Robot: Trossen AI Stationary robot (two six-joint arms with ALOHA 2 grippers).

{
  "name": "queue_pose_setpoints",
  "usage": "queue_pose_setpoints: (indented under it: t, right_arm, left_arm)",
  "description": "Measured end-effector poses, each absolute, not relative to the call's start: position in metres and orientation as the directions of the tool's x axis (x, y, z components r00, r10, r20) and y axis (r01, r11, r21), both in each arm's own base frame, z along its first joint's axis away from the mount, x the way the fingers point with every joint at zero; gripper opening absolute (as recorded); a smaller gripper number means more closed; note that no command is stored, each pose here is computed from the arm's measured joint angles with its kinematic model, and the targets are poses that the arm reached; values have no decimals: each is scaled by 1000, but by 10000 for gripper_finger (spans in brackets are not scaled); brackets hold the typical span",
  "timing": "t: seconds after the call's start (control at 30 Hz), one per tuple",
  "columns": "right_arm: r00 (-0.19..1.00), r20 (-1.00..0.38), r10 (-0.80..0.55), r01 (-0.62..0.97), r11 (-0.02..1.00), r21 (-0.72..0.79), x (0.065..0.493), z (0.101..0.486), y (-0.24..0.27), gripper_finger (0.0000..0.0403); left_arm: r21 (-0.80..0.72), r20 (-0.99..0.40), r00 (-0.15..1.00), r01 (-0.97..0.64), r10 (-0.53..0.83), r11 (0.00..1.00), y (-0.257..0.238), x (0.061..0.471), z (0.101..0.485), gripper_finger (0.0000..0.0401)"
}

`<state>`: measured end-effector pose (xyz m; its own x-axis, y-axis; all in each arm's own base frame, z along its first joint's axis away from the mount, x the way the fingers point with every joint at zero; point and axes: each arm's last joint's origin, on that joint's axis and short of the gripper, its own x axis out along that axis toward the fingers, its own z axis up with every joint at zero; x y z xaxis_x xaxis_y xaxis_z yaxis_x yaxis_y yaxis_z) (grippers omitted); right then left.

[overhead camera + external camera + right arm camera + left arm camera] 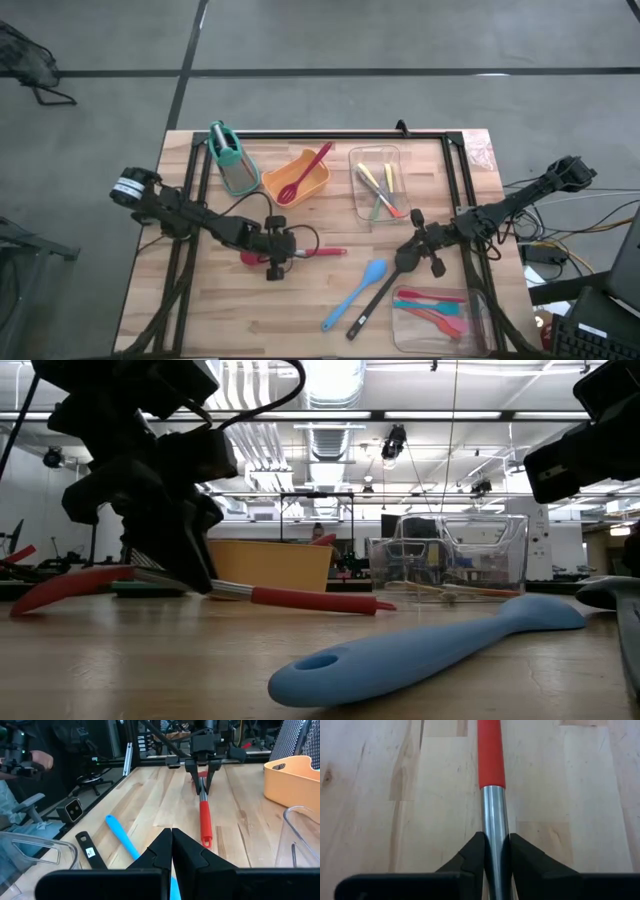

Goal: Pick & Place Kitchen Items
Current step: Put the red slotted spoon into the orange bin

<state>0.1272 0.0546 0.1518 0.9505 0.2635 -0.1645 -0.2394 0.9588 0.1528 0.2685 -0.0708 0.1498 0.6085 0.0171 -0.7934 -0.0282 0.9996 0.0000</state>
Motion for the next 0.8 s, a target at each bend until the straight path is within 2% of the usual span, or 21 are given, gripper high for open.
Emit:
queue_pose_setpoints:
  t: [0.17, 0.23, 0.43, 0.57, 0.7, 0.8]
  right_arm:
    - [951, -164, 264, -239, 959, 153, 127, 152, 55, 8]
    - [951, -164, 264, -239, 959, 153, 127, 152, 55, 8]
    - [950, -165, 264, -239, 959, 153, 127, 152, 55, 8]
    - [950, -165, 264, -239, 959, 154, 127, 152, 55, 8]
    - [950, -165, 264, -238, 958, 160, 127, 152, 55, 8]
    - [950, -165, 264, -238, 958, 160, 127, 152, 55, 8]
  left_arm:
    - [21, -786, 618, -2, 18, 1000, -70, 271, 156, 66]
    - [16, -777, 629, 7, 8, 1000, -70, 274, 162, 40]
    - [48, -781, 624, 18, 26, 999, -69, 281, 174, 2]
    - [39, -790, 612, 9, 25, 999, -68, 280, 174, 17]
    - [-37, -782, 623, -70, 15, 997, -69, 282, 177, 47]
    - [-77, -786, 617, -44, -33, 996, -73, 282, 177, 78]
